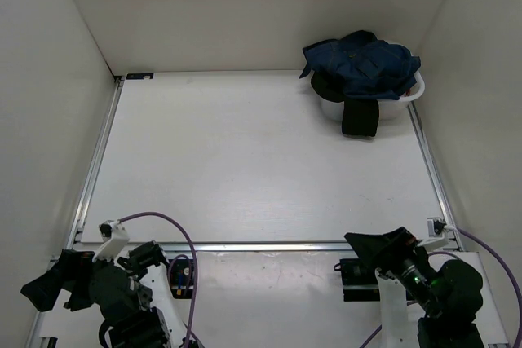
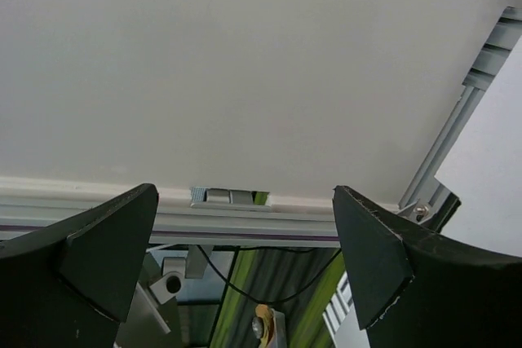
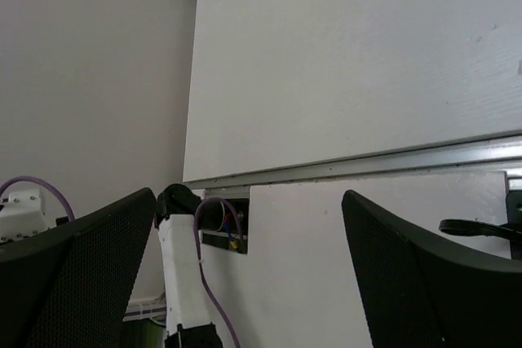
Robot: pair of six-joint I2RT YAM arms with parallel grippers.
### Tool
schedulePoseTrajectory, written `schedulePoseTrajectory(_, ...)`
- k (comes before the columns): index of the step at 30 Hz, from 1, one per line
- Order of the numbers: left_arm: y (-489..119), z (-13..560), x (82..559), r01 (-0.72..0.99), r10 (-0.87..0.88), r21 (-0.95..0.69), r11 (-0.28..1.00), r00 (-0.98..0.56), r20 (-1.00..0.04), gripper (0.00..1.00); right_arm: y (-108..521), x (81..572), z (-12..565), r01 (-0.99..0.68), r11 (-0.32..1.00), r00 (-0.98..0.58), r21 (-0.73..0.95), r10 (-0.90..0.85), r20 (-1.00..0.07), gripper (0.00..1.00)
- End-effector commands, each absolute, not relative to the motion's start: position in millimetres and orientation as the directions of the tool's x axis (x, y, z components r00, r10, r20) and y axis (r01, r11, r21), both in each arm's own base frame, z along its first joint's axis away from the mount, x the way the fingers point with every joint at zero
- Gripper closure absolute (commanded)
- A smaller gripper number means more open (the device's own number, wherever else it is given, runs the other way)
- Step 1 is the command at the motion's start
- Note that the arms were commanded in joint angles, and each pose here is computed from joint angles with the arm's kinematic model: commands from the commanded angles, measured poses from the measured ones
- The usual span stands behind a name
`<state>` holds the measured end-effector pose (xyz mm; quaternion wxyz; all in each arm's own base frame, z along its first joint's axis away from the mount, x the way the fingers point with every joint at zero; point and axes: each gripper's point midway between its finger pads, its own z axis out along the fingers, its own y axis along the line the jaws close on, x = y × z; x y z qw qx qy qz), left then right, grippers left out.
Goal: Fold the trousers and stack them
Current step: Grab the trousers from the pile
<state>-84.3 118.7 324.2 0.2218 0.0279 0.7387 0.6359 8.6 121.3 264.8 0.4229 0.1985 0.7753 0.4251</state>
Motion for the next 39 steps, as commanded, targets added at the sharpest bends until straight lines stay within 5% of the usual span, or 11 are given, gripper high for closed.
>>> schedulePoseTrajectory(1, 118.0, 314.7, -83.0, -0.27, 0.313, 0.941, 0.202, -0.893, -0.324, 0.0, 111.2, -22.3, 266.6, -0.111, 0.651, -0.486, 0.751, 0.623, -0.613, 0.01)
schedulePoseTrajectory(7, 127.3, 294.6, -46.9, -0.27, 0.297, 0.903, 0.335, -0.879, -0.373, 0.0, 98.8, 8.5, 317.6, -0.149, 0.841, -0.37, 0.52, 0.44, -0.818, 0.01)
schedulePoseTrajectory(12, 132.0, 304.7, 36.3, -0.242, 0.28, 0.755, 0.609, -0.826, -0.49, 0.0, 100.0, 108.2, 354.9, -0.195, 0.736, -0.409, 0.648, 0.54, -0.736, 0.01)
schedulePoseTrajectory(18, 126.5, 317.3, 145.8, -0.091, 0.272, 0.521, 0.849, -0.77, -0.577, 0.0, 28.8, 191.0, 373.8, 0.117, 0.836, -0.311, 0.536, 0.543, -0.78, 0.01)
schedulePoseTrajectory(24, 155.1, 297.9, 230.9, -0.019, 0.243, 0.425, 0.905, -0.796, -0.554, 0.0, -3.3, 300.7, 352.6, 0.264, 0.826, -0.422, 0.498, 0.563, -0.711, 0.01)
schedulePoseTrajectory(32, 165.9, 241.9, 292.0, 0.055, 0.246, 0.368, 0.928, -0.833, -0.496, 0.0, -37.7, 472.0, 346.4, 0.346, 0.871, -0.433, 0.348, 0.477, -0.765, 0.01)
schedulePoseTrajectory(35, 172.5, 214.4, 302.7, 0.051, 0.204, 0.343, 0.938, -0.881, -0.427, 0.0, -44.4, 555.9, 289.5, 0.377, 0.852, -0.461, 0.364, 0.514, -0.724, 0.01)
schedulePoseTrajectory(39, 188.9, 168.0, 304.5, 0.026, 0.134, 0.34, 0.94, -0.945, -0.297, 0.0, -44.8, 602.9, 229.0, 0.427, 0.807, -0.436, 0.407, 0.578, -0.69, 0.01)
